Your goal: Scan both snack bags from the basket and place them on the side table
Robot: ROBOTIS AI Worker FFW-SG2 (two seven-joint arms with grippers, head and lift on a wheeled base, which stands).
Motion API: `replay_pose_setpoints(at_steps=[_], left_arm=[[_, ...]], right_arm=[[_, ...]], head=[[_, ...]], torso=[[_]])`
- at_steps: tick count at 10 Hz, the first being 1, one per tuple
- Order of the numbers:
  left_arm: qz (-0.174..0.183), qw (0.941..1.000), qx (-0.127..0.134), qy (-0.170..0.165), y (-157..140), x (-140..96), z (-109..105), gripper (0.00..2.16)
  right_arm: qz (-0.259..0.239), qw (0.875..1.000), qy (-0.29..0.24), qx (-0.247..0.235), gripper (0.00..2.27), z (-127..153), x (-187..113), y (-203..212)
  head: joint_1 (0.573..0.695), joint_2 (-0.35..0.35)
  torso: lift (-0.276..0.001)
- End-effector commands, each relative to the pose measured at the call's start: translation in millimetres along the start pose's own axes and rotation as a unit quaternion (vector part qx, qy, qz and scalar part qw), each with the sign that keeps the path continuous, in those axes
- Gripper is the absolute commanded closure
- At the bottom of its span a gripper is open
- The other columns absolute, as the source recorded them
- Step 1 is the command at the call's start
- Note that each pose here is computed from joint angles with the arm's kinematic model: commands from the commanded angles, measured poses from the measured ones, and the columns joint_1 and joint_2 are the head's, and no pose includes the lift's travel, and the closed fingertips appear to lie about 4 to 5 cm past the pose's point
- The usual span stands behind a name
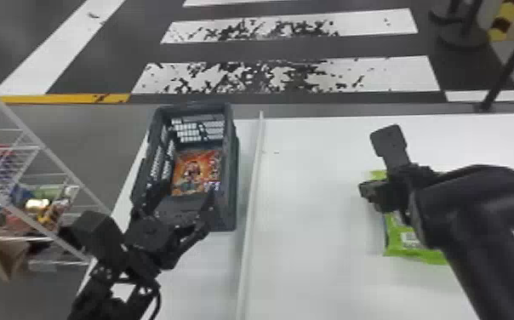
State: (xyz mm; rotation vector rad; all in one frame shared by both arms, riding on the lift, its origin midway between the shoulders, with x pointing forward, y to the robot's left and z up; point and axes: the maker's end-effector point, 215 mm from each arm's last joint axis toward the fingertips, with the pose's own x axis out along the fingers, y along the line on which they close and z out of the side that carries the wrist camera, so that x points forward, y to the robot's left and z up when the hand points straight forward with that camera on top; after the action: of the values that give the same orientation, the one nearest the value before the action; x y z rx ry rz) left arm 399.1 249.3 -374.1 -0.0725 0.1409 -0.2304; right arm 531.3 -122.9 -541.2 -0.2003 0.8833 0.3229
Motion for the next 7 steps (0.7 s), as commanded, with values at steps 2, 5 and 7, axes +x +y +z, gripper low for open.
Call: replay_pose_setpoints(at_steps=[2, 5, 7], left_arm=[[0.0, 1.0, 0.0, 0.001, 0, 0, -1, 0.09], [0.001, 1.0, -0.001, 0.0, 0, 0, -1, 0.09], [0.0, 1.0, -0.001, 0.001, -1, 1, -2, 0.09]], right_arm=[[0.002, 1.0, 0.006, 0.008, 2.26, -13, -1, -2], [0.021, 1.0, 0.003, 0.018, 2.26, -28, -19, 18], [0.028, 0.999, 0.0, 0.027, 2.26, -37, -36, 26]], head=[[0.695, 0.149], [0.695, 0.154], [0.695, 0.164]], torso=[[-0.075], [-0.075], [-0.075]])
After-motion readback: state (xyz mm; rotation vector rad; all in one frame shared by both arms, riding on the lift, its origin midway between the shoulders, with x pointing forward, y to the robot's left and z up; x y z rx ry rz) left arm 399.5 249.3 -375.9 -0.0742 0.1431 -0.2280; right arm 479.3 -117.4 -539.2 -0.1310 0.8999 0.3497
